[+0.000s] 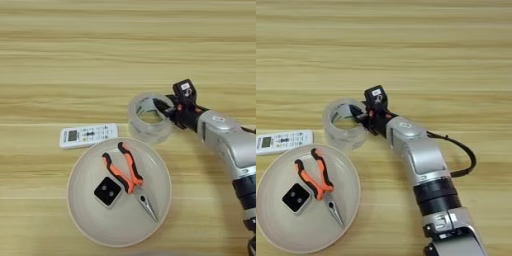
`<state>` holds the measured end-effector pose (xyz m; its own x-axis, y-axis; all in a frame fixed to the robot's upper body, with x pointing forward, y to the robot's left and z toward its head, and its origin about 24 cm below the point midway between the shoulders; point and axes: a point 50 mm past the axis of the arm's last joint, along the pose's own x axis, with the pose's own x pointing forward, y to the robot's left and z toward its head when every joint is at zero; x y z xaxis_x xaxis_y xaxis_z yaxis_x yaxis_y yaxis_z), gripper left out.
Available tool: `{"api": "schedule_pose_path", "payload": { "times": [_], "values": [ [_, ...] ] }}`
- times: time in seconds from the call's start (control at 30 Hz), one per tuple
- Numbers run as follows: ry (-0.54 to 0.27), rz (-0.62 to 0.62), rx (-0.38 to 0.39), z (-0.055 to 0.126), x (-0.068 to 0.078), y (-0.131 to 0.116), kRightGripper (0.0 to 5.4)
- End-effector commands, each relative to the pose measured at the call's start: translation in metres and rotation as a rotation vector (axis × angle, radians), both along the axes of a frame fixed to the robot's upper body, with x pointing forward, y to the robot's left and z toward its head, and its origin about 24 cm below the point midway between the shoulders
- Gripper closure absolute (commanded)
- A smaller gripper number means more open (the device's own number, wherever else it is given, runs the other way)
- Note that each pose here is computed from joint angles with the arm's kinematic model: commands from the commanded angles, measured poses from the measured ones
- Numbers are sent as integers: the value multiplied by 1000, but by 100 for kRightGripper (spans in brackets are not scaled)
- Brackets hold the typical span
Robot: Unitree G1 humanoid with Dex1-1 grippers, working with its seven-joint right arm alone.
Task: Move the objects on the table
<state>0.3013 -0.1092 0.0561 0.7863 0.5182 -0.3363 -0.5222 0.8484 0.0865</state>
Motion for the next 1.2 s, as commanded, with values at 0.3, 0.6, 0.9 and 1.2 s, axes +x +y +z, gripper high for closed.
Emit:
{"api": "schedule_pose_path", "payload": {
  "times": [0.3,0.6,0.9,1.2],
  "values": [
    [-33,-65,-84,9,-1,-31,382],
    [-10,-116,-92,6,-12,-52,382],
    [-25,-155,-92,13,-25,-66,384],
    [-7,-250,-63,8,-39,-86,384]
  ]
}}
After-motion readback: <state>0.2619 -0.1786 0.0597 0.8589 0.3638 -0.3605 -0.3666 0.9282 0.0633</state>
